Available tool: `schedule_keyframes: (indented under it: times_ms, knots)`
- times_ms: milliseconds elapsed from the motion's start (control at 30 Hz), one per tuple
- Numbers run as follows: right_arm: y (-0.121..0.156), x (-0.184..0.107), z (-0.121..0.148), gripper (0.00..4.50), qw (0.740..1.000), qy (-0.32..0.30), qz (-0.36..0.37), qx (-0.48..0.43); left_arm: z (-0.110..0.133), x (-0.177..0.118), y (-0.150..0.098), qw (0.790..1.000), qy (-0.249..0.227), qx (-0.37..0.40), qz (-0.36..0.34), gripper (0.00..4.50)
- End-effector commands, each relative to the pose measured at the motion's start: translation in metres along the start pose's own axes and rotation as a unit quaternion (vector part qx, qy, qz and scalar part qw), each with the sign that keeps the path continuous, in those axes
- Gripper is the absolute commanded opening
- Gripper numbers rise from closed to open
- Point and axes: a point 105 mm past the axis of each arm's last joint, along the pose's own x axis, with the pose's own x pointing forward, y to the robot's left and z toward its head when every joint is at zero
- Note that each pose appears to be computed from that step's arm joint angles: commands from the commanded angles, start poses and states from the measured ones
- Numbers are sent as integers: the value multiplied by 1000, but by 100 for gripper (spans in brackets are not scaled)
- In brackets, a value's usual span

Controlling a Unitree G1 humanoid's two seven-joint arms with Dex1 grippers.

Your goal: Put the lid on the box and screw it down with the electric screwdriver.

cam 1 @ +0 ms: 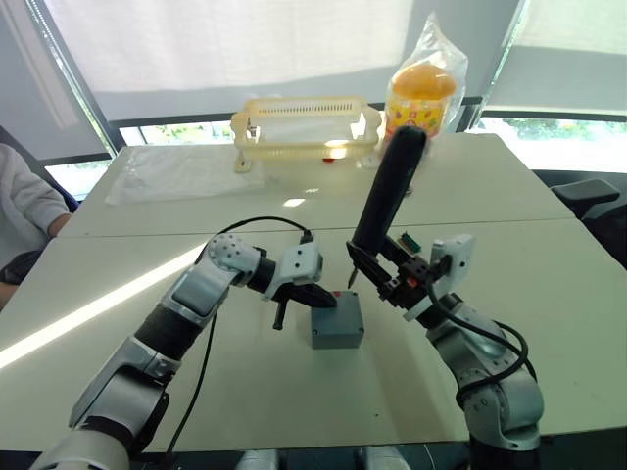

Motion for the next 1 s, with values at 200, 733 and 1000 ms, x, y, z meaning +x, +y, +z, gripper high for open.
schedule_keyframes:
  times_ms: [200,733,1000]
  knots:
    - [-4,-3,13,176,998,-38,-8,-39,-13,2,-4,1000,27,-12,-6,0]
    - [4,-7,19,176,999,-41,6,-31,-14,1,-6,1000,29,-12,-4,0]
    - [5,-6,22,176,998,-46,8,-34,-14,2,-5,999,29,-13,-3,0]
